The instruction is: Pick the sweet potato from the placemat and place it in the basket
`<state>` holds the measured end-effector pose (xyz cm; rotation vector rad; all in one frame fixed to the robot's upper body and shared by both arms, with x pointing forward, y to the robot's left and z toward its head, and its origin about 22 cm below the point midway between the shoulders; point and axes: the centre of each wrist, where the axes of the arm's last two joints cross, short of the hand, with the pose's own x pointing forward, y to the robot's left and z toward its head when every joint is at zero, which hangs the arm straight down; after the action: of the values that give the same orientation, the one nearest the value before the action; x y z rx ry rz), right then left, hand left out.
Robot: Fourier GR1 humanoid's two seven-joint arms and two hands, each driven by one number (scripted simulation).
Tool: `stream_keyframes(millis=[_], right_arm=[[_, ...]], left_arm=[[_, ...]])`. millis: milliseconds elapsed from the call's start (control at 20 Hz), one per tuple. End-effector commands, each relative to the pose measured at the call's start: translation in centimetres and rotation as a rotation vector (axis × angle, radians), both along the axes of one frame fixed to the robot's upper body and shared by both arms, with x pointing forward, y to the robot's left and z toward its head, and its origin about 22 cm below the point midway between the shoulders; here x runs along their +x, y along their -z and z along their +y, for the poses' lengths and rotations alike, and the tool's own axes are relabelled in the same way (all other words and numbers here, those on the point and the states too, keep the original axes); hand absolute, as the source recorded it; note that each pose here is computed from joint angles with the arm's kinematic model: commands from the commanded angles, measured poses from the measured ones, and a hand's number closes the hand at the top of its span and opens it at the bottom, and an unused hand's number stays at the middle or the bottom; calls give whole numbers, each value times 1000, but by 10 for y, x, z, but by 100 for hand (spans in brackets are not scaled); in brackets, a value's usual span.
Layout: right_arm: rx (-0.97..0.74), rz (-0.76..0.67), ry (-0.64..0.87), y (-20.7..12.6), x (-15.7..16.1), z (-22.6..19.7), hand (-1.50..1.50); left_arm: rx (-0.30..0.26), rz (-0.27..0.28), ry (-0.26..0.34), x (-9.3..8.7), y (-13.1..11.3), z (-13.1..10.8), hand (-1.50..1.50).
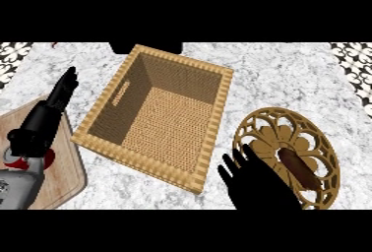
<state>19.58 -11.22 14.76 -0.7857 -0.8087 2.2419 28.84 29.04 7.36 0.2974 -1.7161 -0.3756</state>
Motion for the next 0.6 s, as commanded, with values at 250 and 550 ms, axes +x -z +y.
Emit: stream_keyframes(millis=[250, 550], right_arm=[[-150, 19, 44, 5, 21, 7, -150], [-268, 45, 65, 34, 11, -11, -150]], left_arm=[[-12, 9, 14, 8, -6, 9, 0], [-13, 22, -12, 3, -12, 17, 0]])
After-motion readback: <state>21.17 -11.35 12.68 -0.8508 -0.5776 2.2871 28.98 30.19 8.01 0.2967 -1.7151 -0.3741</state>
